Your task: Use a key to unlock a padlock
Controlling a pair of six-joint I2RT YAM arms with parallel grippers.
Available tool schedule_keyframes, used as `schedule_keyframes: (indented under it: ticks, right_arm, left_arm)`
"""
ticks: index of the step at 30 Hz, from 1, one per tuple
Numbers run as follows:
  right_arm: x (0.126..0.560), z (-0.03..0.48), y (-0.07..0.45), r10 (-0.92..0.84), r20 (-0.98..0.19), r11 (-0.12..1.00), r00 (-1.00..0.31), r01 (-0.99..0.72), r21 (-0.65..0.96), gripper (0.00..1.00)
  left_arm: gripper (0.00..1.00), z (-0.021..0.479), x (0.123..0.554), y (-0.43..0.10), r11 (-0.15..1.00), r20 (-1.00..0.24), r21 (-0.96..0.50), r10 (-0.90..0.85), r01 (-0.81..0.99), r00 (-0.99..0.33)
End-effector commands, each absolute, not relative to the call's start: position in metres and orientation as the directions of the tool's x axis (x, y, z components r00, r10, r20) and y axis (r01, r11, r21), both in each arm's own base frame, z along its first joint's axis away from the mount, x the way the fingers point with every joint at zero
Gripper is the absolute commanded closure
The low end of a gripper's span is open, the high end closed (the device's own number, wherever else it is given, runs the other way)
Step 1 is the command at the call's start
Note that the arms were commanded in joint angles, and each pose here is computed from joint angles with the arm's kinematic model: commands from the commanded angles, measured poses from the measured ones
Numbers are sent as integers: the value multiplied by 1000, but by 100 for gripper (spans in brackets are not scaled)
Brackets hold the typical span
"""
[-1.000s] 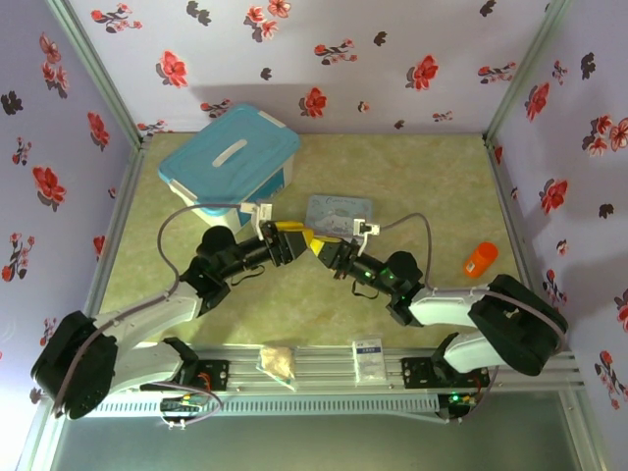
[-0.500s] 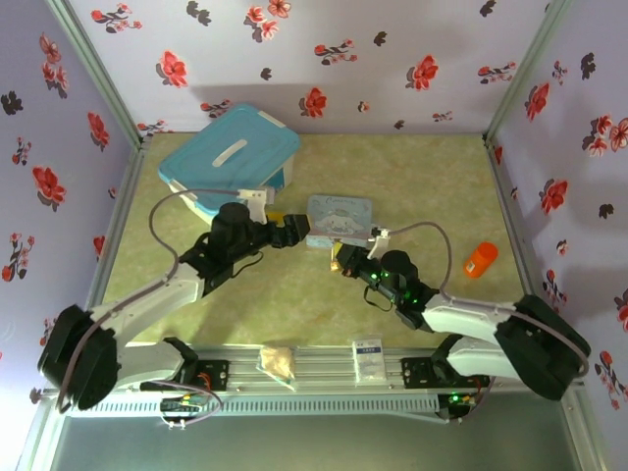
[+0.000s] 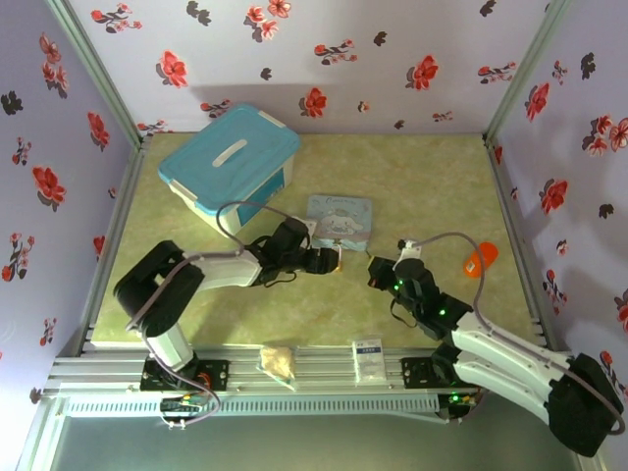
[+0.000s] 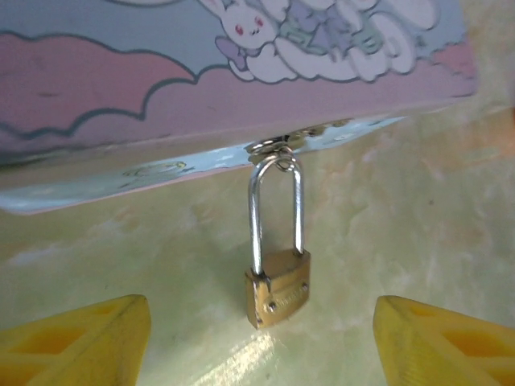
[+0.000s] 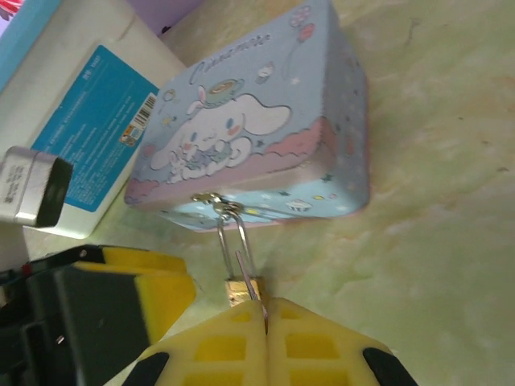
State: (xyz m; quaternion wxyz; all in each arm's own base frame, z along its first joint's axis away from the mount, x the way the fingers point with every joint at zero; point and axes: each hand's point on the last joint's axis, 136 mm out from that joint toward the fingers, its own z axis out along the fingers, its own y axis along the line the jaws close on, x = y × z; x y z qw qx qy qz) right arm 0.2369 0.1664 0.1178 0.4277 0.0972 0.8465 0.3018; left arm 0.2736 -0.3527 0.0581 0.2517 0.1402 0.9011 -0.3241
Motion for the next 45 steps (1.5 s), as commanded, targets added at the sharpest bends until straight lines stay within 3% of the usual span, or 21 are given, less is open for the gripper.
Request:
schedule_keyframes:
  ticks: [1,9,16,19,27,31,35,45]
  right_arm:
    - [227,94,147,390,-667,846,-634,-40,532,100]
    - [222,85,147,405,-645,829,-648,-37,558,100]
    - [221,84,147,403,-643,829,-651,-37,558,100]
    - [220,79,147,423,-631,819,-651,-23,574,100]
    - [217,64,171,481,-525,713,-702,-35,700,100]
    - [216,55,183,447,-493,715,-746,-32,698,100]
    - [218,55,192,457,-469,686,-756,-37,727,100]
    - [219,62,217,480,-294,521,-827,-2,854,100]
  left_arm:
    - [28,58,272,-372,752,-565,-473,141,459,-813]
    - [29,33,279,-376,802,-505,-440,152,405,-850]
    - [48,26,277,-380,804,-486,-445,153,395,-860]
    - [62,27,273,-383,796,-485,-456,153,399,-861]
    - [73,38,272,-384,770,-523,-508,80,386,-848]
    - [78,36,274,-387,762,-518,-534,49,367,-854]
    - [79,38,273,-386,752,-519,-555,22,356,-854]
    - [92,63,279,-380,615,-479,-754,-273,232,-834]
